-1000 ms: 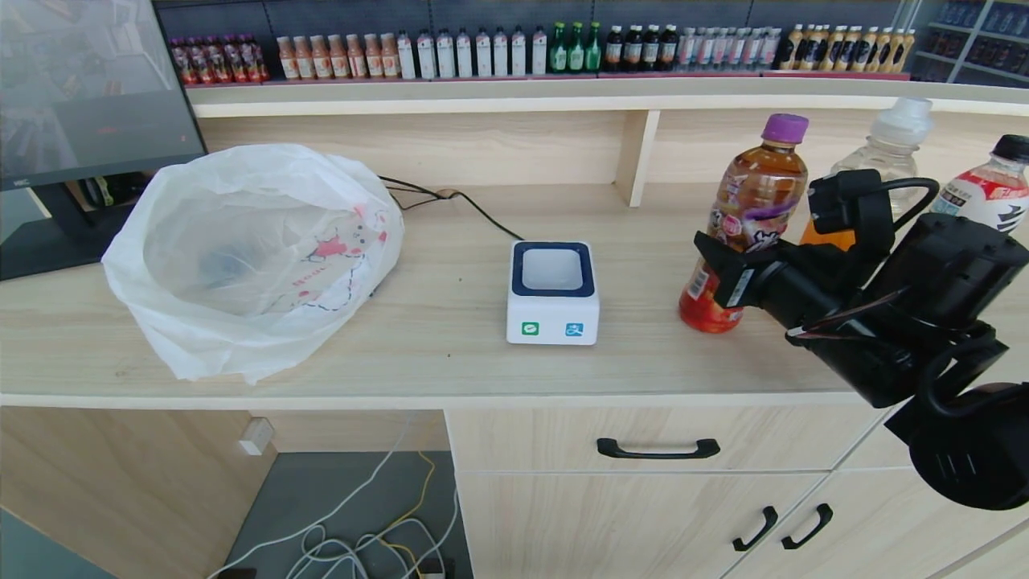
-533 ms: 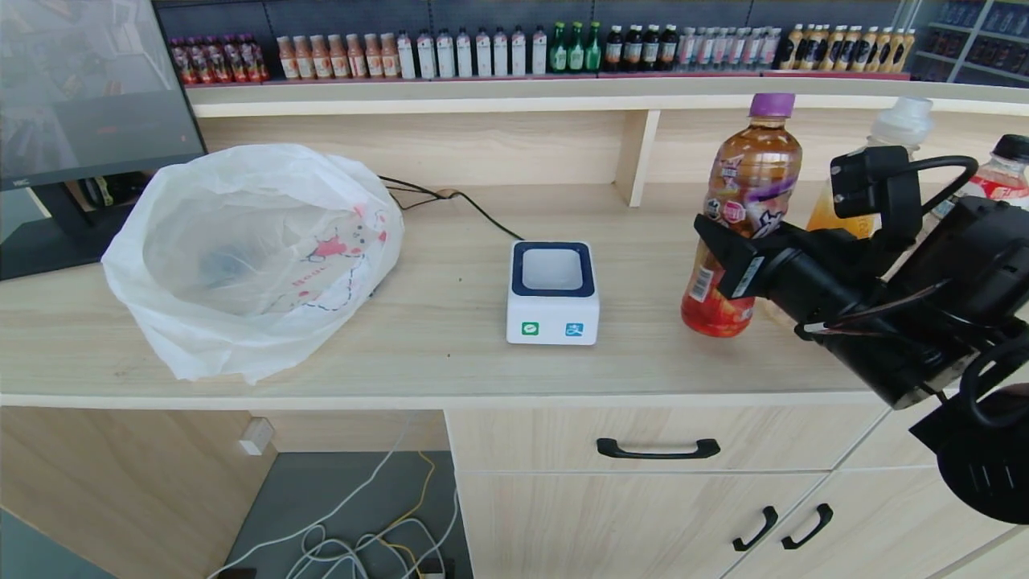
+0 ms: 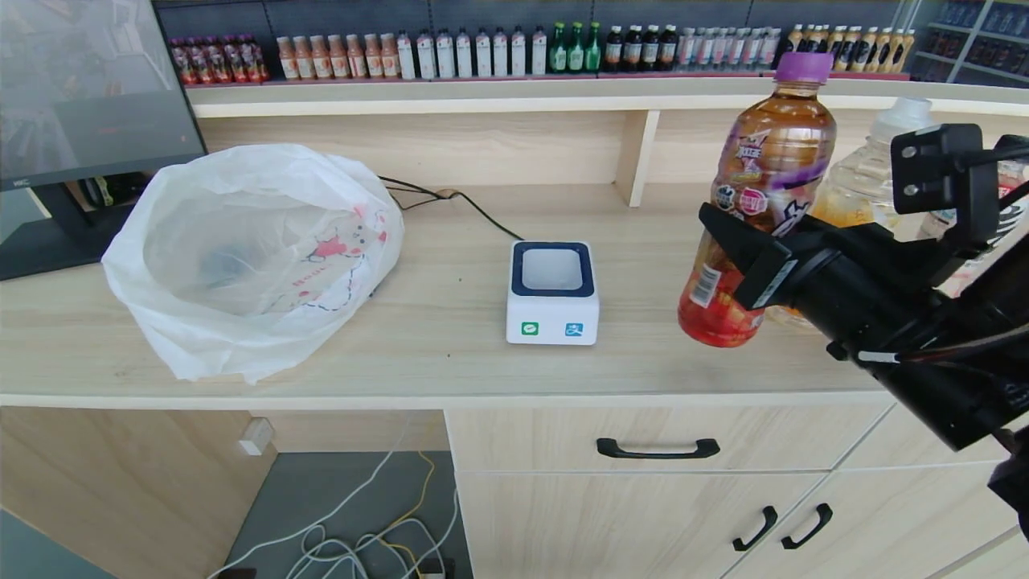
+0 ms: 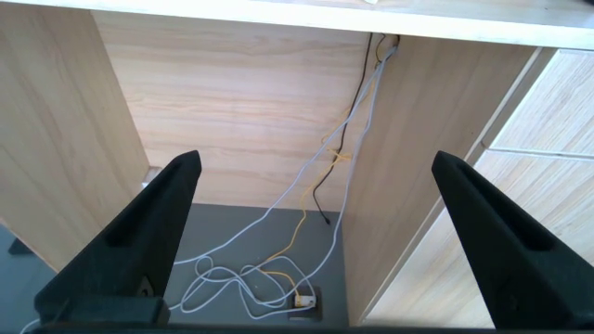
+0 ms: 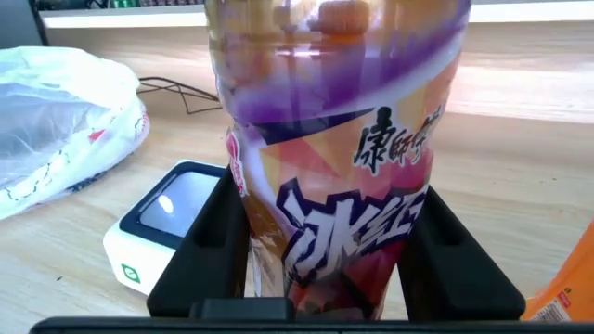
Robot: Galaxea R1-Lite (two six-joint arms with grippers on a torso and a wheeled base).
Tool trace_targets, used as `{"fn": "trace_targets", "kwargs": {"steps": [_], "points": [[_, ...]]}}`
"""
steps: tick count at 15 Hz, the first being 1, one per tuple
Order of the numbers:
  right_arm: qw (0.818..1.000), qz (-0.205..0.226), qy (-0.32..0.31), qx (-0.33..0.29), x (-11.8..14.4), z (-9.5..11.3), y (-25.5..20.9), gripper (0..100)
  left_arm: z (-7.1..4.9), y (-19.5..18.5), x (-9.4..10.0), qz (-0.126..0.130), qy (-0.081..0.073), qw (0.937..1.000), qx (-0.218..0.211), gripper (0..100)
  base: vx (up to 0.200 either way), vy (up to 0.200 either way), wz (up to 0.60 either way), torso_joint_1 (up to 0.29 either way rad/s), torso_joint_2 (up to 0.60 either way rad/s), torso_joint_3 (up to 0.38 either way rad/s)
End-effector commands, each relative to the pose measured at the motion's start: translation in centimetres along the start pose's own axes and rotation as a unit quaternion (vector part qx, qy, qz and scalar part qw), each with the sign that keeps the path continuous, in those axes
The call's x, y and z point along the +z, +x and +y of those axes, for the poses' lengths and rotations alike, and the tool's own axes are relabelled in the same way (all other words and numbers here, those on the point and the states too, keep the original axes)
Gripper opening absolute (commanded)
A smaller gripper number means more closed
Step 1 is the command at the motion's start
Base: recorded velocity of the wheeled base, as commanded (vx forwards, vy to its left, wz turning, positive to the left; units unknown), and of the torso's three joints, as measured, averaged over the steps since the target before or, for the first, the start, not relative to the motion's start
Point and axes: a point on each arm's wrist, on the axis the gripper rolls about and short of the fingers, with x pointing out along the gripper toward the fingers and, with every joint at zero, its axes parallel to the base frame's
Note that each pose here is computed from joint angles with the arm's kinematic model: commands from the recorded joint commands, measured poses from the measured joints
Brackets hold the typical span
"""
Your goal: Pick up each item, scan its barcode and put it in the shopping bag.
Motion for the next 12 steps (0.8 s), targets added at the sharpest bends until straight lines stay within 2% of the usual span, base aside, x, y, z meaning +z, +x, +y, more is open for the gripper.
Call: {"fn": "trace_targets", "kwargs": {"steps": [1,6,9,12], "points": [[1.000,-0.015,0.007,0.010,1.1,0.3,-1.1,0,0.0,0.0,0.0,0.000,0.000,1.0000,-0.001,100,0.000,0.000,0.00,0.000,0.00,0.000],[0.999,-0.029,0.031,0.031,2.0,0.4,-2.1,0,0.0,0.0,0.0,0.000,0.000,1.0000,0.000,100,0.000,0.000,0.00,0.000,0.00,0.000],[0.995,-0.019,0.065,0.071,1.7,0.4,-3.2,0,0.0,0.0,0.0,0.000,0.000,1.0000,0.000,100,0.000,0.000,0.00,0.000,0.00,0.000],[0.985,0.002,0.103,0.136,1.1,0.4,-4.7,0,0.0,0.0,0.0,0.000,0.000,1.0000,-0.001,100,0.000,0.000,0.00,0.000,0.00,0.000]]}}
